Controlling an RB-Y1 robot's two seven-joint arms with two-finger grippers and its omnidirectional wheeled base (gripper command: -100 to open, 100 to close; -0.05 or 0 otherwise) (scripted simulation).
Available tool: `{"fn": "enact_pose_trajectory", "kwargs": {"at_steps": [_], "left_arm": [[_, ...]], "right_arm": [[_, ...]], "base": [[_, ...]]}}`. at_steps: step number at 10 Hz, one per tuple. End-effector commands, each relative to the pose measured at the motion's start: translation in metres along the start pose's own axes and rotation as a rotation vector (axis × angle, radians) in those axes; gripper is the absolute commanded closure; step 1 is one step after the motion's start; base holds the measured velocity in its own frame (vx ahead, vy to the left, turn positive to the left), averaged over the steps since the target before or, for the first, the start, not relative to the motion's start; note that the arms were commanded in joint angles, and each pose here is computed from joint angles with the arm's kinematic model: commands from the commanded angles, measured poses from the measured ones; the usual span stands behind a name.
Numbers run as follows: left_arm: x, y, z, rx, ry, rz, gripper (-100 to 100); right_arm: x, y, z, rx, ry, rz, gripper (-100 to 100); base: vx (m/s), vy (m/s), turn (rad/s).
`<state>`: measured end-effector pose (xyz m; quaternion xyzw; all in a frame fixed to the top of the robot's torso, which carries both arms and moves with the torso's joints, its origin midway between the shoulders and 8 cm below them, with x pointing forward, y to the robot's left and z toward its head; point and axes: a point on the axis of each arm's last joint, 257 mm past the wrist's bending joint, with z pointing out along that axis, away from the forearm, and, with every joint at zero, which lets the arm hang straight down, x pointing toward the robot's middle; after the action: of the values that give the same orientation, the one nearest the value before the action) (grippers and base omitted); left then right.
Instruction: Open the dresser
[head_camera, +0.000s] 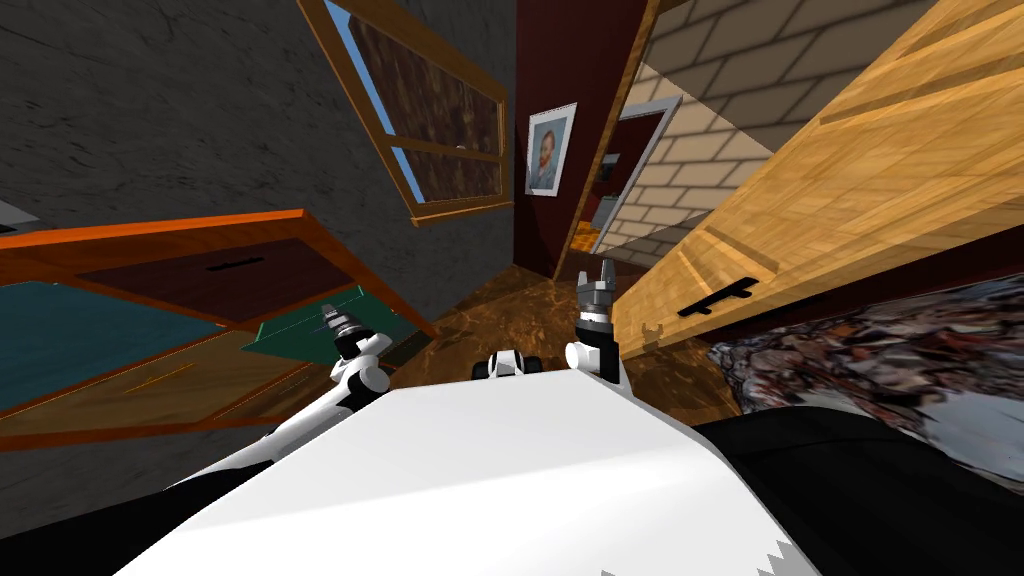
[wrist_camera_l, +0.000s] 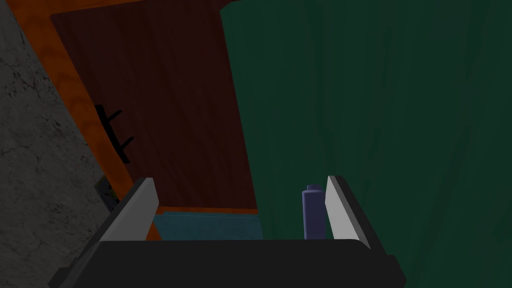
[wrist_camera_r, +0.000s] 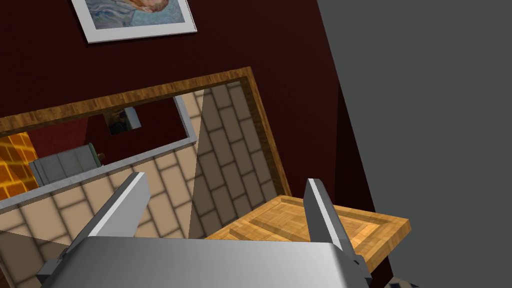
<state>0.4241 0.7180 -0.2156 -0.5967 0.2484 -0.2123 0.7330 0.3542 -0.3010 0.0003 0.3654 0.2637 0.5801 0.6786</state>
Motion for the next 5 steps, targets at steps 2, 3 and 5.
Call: {"fn": "enact_pose_trajectory", "kwargs": {"at_steps": [2, 3, 5], "left_arm": [[0.0003, 0.0013, -0.0006, -0.003, 0.001, 0.000, 0], [0.0003, 0.0014, -0.0007, -0.003, 0.001, 0.000, 0], [0.0003, 0.0015, -0.0007, -0.003, 0.001, 0.000, 0]], "right_arm": [[0.0000, 0.0000, 0.0000, 0.000, 0.000, 0.000, 0], [0.0000, 0.0000, 0.0000, 0.000, 0.000, 0.000, 0], [0.0000, 0.0000, 0.0000, 0.000, 0.000, 0.000, 0]], "base": [[0.000, 0.000, 0.000], [0.000, 0.000, 0.000], [0.000, 0.000, 0.000]]}}
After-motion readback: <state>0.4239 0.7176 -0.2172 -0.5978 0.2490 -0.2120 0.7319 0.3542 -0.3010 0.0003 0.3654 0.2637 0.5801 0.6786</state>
